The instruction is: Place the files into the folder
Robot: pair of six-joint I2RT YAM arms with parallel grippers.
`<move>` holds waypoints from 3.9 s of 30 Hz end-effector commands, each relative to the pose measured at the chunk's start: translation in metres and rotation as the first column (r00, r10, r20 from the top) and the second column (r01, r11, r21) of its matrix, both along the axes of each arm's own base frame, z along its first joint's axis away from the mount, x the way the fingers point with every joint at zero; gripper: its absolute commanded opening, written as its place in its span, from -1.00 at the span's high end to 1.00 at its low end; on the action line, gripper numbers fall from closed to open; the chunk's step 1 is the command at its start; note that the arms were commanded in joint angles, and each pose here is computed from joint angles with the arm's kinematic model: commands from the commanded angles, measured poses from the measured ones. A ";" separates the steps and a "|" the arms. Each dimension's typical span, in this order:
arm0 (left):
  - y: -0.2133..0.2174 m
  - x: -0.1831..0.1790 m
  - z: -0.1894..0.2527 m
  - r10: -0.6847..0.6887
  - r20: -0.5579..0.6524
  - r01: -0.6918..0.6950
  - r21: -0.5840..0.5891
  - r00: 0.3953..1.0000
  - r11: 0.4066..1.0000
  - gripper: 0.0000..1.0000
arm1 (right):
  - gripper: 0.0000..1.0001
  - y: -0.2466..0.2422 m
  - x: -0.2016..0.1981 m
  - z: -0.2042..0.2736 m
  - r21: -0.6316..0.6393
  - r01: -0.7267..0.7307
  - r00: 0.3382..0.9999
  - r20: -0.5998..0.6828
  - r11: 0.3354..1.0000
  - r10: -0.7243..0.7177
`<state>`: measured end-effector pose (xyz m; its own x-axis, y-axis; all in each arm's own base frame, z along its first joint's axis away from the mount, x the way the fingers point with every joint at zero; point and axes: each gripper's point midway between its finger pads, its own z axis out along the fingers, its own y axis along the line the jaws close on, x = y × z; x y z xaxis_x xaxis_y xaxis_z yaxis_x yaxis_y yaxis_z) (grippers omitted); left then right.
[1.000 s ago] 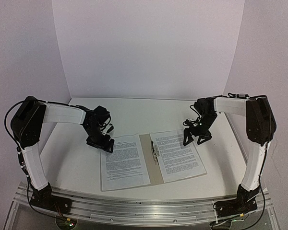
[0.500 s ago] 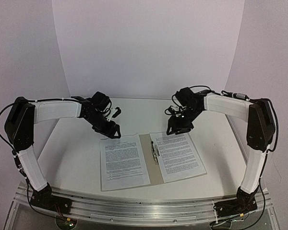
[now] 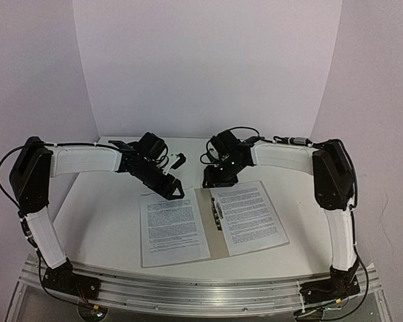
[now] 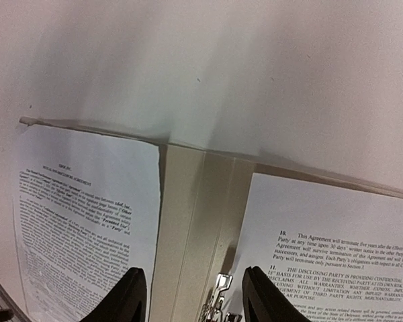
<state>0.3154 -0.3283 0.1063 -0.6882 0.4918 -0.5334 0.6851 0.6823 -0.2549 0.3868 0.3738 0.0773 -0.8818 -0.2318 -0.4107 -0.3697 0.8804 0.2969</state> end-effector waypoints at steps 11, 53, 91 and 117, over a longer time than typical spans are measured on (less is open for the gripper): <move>0.005 0.001 0.001 0.018 0.019 -0.018 -0.008 1.000 1.000 -0.38 | 0.23 0.017 0.007 -0.028 -0.009 -0.100 0.995 -0.009 0.995 0.100; 0.006 0.011 0.003 0.030 0.044 -0.030 0.002 0.999 1.000 -0.36 | 0.35 0.008 -0.038 0.000 0.056 -0.197 0.975 -0.095 0.979 0.202; 0.006 0.009 0.003 0.042 0.027 -0.041 -0.027 0.999 0.999 -0.35 | 0.32 0.012 0.010 -0.027 -0.149 -0.134 0.988 0.061 0.980 0.145; 0.006 0.012 0.002 0.044 0.038 -0.043 -0.015 0.998 0.999 -0.35 | 0.70 -0.001 -0.020 -0.029 -0.161 -0.210 0.978 -0.042 0.964 0.206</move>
